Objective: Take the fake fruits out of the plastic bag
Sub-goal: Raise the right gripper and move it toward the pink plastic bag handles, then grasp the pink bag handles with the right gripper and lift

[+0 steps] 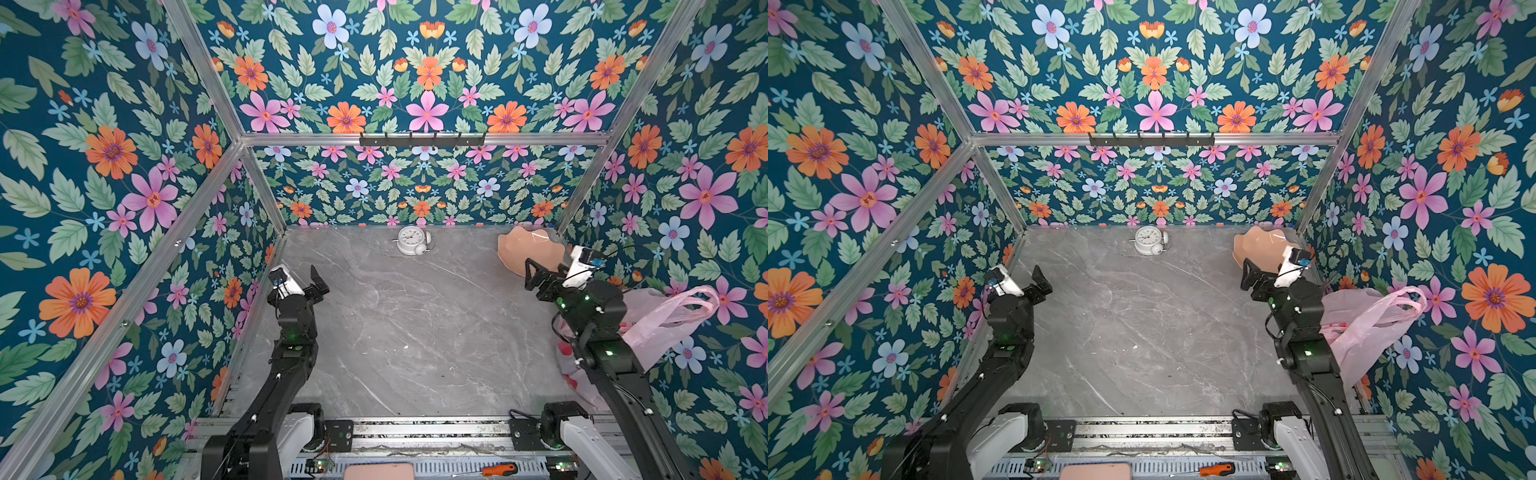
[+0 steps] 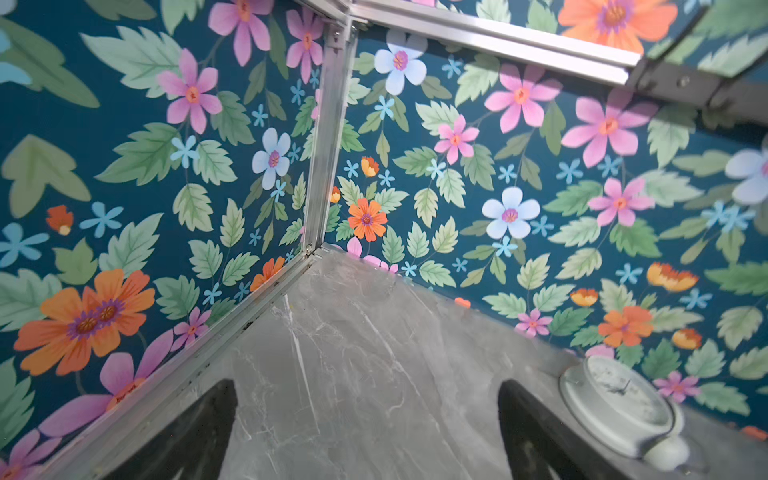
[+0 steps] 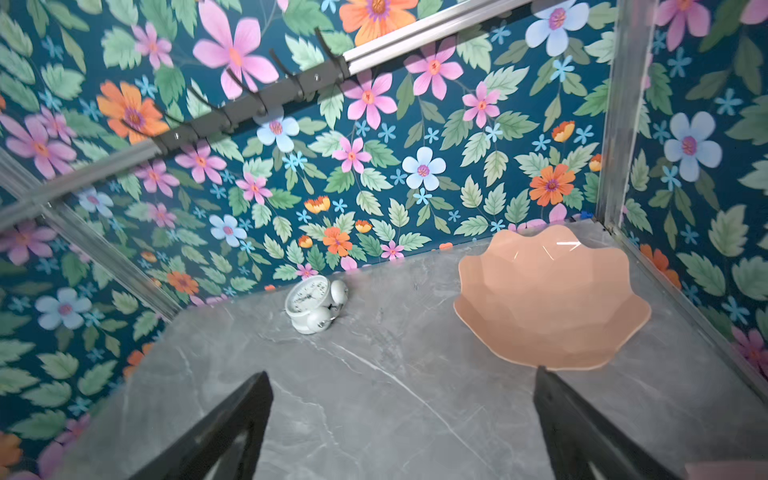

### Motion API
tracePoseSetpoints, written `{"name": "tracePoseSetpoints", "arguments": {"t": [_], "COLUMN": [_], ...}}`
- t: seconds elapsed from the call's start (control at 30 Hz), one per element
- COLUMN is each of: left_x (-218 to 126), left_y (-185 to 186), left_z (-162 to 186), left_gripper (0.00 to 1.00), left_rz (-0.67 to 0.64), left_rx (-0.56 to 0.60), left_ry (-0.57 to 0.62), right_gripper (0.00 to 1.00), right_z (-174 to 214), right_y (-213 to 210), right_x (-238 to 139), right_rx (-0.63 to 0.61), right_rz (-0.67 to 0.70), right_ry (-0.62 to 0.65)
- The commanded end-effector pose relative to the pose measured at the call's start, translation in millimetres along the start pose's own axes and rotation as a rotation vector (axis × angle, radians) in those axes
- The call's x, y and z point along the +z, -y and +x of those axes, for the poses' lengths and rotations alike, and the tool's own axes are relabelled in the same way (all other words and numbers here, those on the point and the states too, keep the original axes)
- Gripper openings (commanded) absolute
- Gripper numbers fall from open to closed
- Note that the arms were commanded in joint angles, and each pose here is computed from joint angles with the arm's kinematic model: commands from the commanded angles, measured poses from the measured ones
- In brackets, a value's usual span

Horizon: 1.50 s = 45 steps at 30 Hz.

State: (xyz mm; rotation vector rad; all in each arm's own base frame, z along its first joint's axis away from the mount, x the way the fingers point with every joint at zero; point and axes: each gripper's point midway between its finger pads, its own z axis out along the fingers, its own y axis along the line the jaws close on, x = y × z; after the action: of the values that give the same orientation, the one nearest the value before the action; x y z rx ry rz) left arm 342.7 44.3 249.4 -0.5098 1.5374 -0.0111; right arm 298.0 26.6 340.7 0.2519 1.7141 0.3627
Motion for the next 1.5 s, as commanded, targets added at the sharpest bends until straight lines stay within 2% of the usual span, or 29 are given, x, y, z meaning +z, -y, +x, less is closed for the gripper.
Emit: {"name": "tracePoseSetpoints", "arguments": {"t": [0.0,0.03,0.1,0.2,0.3,0.37,0.5,0.7,0.87,1.0,1.1,1.37,1.47], "left_x": [-13.8,-17.7,-26.1,-33.8,-39.4,-41.0,-40.8,-39.6,-43.7,-47.3,-48.6,-53.2,-55.2], "left_y": [-23.2,-25.8,-26.2,-10.1,11.1,20.2,31.0,42.2,40.3,38.5,38.6,36.4,35.4], "left_z": [28.6,29.2,34.9,47.5,60.4,67.4,82.5,88.1,86.3,85.5,85.0,83.6,85.1], "left_gripper": [1.0,1.0,1.0,1.0,1.0,1.0,1.0,1.0,1.0,1.0,1.0,0.99,0.99], "left_rz": [-0.132,-0.151,-0.153,-0.039,0.102,0.16,0.221,0.27,0.267,0.265,0.268,0.272,0.275], "left_rx": [-0.202,-0.247,-0.325,-0.325,-0.288,-0.269,-0.255,-0.268,-0.258,-0.246,-0.245,-0.256,-0.255], "left_ry": [-0.164,-0.177,-0.215,-0.276,-0.339,-0.371,-0.434,-0.474,-0.468,-0.465,-0.464,-0.444,-0.442], "right_gripper": [0.99,0.99,0.99,0.99,0.96,0.92,0.98,0.99,0.99,0.99,0.99,0.89,0.84], "right_z": [38.3,34.8,27.5,12.7,1.7,-8.0,-27.7,-49.2,-61.5,-59.7,-64.4,-64.7,-56.6], "right_y": [10.6,6.7,18.1,14.4,43.3,64.4,106.8,131.0,139.7,159.6,165.0,177.3,193.4], "right_x": [-30.8,-37.6,-56.3,-81.0,-104.9,-119.6,-150.3,-162.2,-162.1,-159.5,-151.6,-126.7,-120.5], "right_rx": [0.145,0.144,0.203,0.155,0.146,0.099,0.004,-0.116,-0.109,-0.007,0.007,0.041,0.139], "right_rz": [0.093,0.078,0.145,0.109,0.294,0.451,0.795,1.031,1.099,1.143,1.14,1.117,1.092], "right_ry": [-0.242,-0.237,-0.178,-0.081,-0.037,-0.038,-0.03,0.045,0.05,0.038,0.073,0.087,0.072]}}
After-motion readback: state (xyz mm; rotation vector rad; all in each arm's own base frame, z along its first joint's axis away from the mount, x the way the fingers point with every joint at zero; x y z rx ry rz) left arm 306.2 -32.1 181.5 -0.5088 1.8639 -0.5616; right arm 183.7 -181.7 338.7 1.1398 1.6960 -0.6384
